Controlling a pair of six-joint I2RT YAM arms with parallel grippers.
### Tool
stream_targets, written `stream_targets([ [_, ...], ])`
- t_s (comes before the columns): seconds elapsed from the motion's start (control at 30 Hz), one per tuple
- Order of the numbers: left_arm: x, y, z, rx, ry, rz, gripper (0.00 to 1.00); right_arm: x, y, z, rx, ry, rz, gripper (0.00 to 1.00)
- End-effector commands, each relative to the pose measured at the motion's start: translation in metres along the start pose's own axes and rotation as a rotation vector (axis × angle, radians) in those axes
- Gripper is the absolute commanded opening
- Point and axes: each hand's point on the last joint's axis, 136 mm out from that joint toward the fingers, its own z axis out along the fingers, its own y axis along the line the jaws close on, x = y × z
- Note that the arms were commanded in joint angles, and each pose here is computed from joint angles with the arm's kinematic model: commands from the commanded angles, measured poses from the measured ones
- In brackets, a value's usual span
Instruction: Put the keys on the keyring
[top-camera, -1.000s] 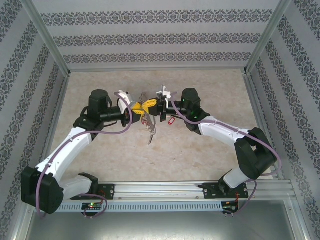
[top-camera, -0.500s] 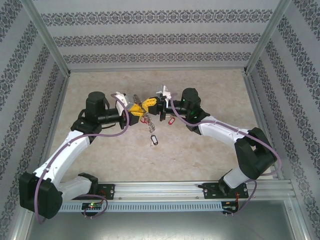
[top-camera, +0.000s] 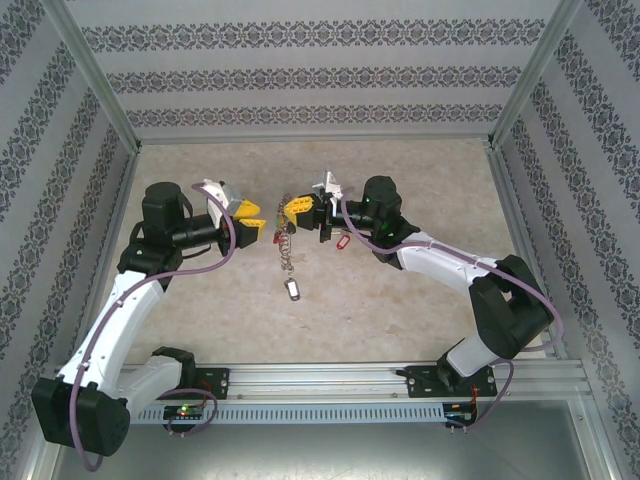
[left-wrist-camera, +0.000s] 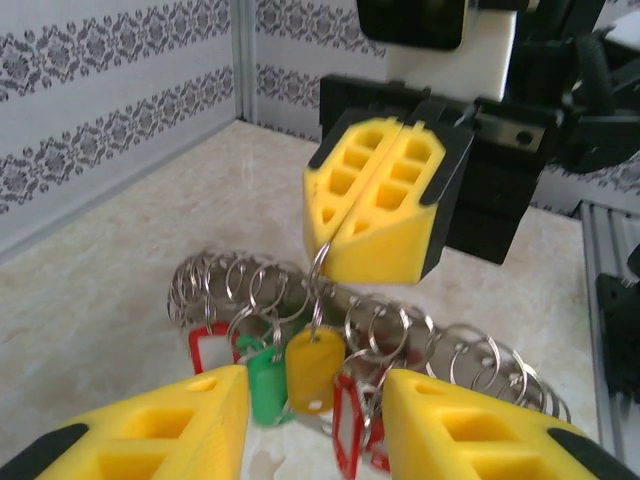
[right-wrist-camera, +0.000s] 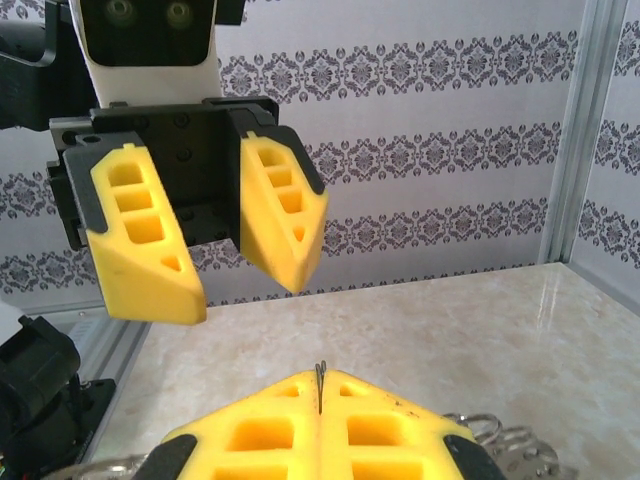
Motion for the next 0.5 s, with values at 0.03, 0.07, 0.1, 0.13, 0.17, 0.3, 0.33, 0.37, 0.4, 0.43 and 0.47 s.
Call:
stream_targets([
  [0.03, -0.014, -0.007, 0.008, 0.065, -0.053, 0.027, 0.37, -0.019, 0.012, 0.002, -0.043, -0.047, -0.077, 0.0],
  [0.07, -0.012, -0.009, 0.011, 0.085, -0.043, 0.038, 0.35, -0.02, 0.012, 0.003, -0.046, -0.048, -0.081, 0.0],
  [0.1, -0.009, -0.011, 0.014, 0.102, -0.027, 0.039, 0.33, -0.021, 0.012, 0.004, -0.048, -0.049, -0.083, 0.0],
  [0.13, -0.007, -0.01, 0.017, 0.111, -0.013, 0.036, 0.31, -0.021, 0.013, 0.005, -0.052, -0.049, -0.084, 0.0],
  [0.17, -0.005, -0.01, 0.019, 0.12, 0.001, 0.034, 0.3, -0.021, 0.014, 0.005, -0.056, -0.048, -0.085, 0.0],
  [0.3, -0.005, -0.008, 0.022, 0.131, 0.017, 0.055, 0.29, -0.02, 0.019, 0.007, -0.078, -0.039, -0.087, 0.0],
  [0.33, -0.006, -0.007, 0.022, 0.132, 0.014, 0.062, 0.29, -0.019, 0.019, 0.008, -0.082, -0.037, -0.086, 0.0],
  [0.37, -0.008, -0.008, 0.022, 0.14, 0.011, 0.071, 0.29, -0.018, 0.02, 0.009, -0.082, -0.034, -0.086, 0.0],
  [0.4, -0.007, -0.01, 0.023, 0.152, 0.011, 0.079, 0.29, -0.018, 0.02, 0.01, -0.084, -0.034, -0.085, 0.0],
  [0.43, -0.007, -0.012, 0.023, 0.164, 0.013, 0.086, 0.28, -0.018, 0.021, 0.01, -0.087, -0.034, -0.087, 0.0],
  [0.47, -0.005, -0.013, 0.024, 0.174, 0.019, 0.087, 0.28, -0.019, 0.021, 0.011, -0.088, -0.035, -0.088, 0.0],
])
